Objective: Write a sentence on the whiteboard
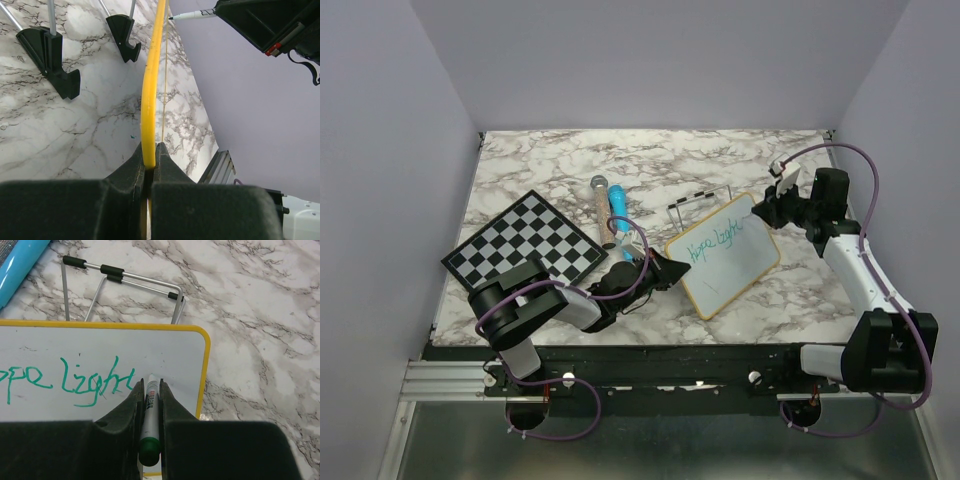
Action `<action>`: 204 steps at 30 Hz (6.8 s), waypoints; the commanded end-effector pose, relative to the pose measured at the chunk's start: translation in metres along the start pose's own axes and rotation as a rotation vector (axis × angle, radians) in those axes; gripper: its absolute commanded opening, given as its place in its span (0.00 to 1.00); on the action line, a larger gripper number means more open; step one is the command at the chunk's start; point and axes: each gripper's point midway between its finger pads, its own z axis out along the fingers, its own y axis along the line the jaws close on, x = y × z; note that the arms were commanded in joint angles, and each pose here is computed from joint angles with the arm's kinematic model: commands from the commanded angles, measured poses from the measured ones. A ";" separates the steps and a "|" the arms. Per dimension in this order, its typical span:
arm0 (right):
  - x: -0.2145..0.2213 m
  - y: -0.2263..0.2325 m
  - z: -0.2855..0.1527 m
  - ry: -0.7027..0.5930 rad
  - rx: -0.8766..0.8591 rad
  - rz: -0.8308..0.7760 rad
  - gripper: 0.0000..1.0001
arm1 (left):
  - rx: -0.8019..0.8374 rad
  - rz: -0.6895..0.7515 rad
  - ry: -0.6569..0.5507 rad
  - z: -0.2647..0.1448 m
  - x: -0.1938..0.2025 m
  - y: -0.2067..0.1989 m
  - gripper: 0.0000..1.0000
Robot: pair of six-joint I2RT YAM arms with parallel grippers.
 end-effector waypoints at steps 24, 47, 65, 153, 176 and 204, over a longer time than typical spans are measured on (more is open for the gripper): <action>0.014 0.017 0.001 0.034 -0.099 -0.001 0.01 | 0.024 0.039 0.032 -0.003 0.007 -0.003 0.00; 0.033 0.004 -0.001 0.114 -0.022 -0.005 0.01 | 0.027 0.039 0.028 -0.002 0.005 -0.004 0.00; -0.044 0.052 -0.045 -0.101 -0.174 -0.018 0.00 | 0.023 0.038 0.034 -0.002 0.007 -0.003 0.00; 0.023 0.180 -0.060 -0.039 -0.526 -0.347 0.01 | -0.023 -0.135 -0.092 0.003 -0.011 -0.012 0.00; 0.021 0.193 -0.043 -0.035 -0.518 -0.363 0.01 | -0.017 -0.139 -0.115 0.003 -0.015 -0.022 0.00; 0.023 0.192 -0.041 -0.011 -0.511 -0.339 0.01 | -0.012 -0.136 -0.118 -0.001 -0.016 -0.022 0.00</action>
